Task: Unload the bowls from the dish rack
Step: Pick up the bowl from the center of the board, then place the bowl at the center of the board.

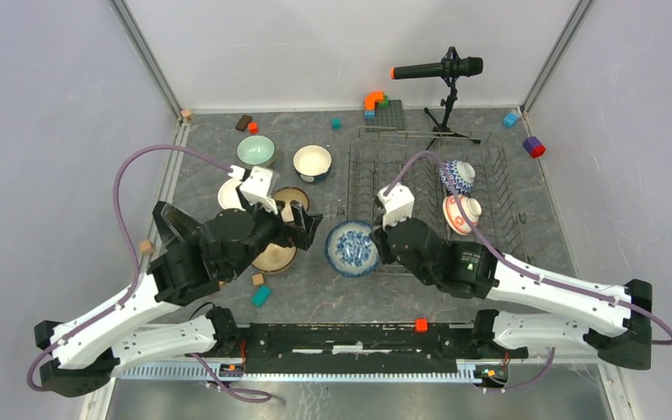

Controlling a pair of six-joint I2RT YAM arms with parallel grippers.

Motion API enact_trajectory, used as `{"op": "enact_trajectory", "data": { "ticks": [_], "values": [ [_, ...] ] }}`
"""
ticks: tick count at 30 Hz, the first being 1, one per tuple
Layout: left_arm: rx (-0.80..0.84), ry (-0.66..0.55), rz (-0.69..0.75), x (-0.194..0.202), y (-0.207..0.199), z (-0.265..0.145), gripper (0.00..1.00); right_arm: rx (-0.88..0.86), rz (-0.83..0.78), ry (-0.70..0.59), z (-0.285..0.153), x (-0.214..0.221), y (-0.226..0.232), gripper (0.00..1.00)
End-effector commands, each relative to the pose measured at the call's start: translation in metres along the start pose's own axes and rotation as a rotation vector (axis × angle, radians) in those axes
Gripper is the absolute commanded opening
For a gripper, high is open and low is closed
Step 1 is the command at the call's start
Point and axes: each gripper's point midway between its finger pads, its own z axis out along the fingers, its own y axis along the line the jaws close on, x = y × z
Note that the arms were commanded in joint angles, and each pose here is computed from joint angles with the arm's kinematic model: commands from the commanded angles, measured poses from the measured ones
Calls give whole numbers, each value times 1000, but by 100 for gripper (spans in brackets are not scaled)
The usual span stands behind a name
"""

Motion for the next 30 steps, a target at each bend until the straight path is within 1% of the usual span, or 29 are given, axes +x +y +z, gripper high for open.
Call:
{"op": "enact_trajectory", "data": {
  "ticks": [1,6,9,11,14,17,20,27,30],
  "values": [
    [120,6,27,-7,-21,-5,100,-47,135,-148,13,-44,-6,0],
    [15,82,72,12,-11,14,100,-92,248,-215,21,-51,-10,0],
    [6,113,59,17,-17,24,99,-82,286,-236,23,-54,-15,0],
    [9,123,39,20,-23,30,94,-67,305,-236,25,-55,-17,0],
    [-44,146,5,27,-22,42,86,-38,354,-252,26,-55,-24,0],
    [-88,158,-31,32,-21,49,82,-28,390,-258,29,-55,-26,0],
    [-92,152,-56,34,-22,52,80,-22,406,-247,32,-54,-25,0],
    [-126,163,-35,44,-15,54,68,-45,447,-241,38,-53,-19,0],
    [-142,180,-11,50,-12,57,60,-57,453,-232,41,-52,-15,0]
  ]
}}
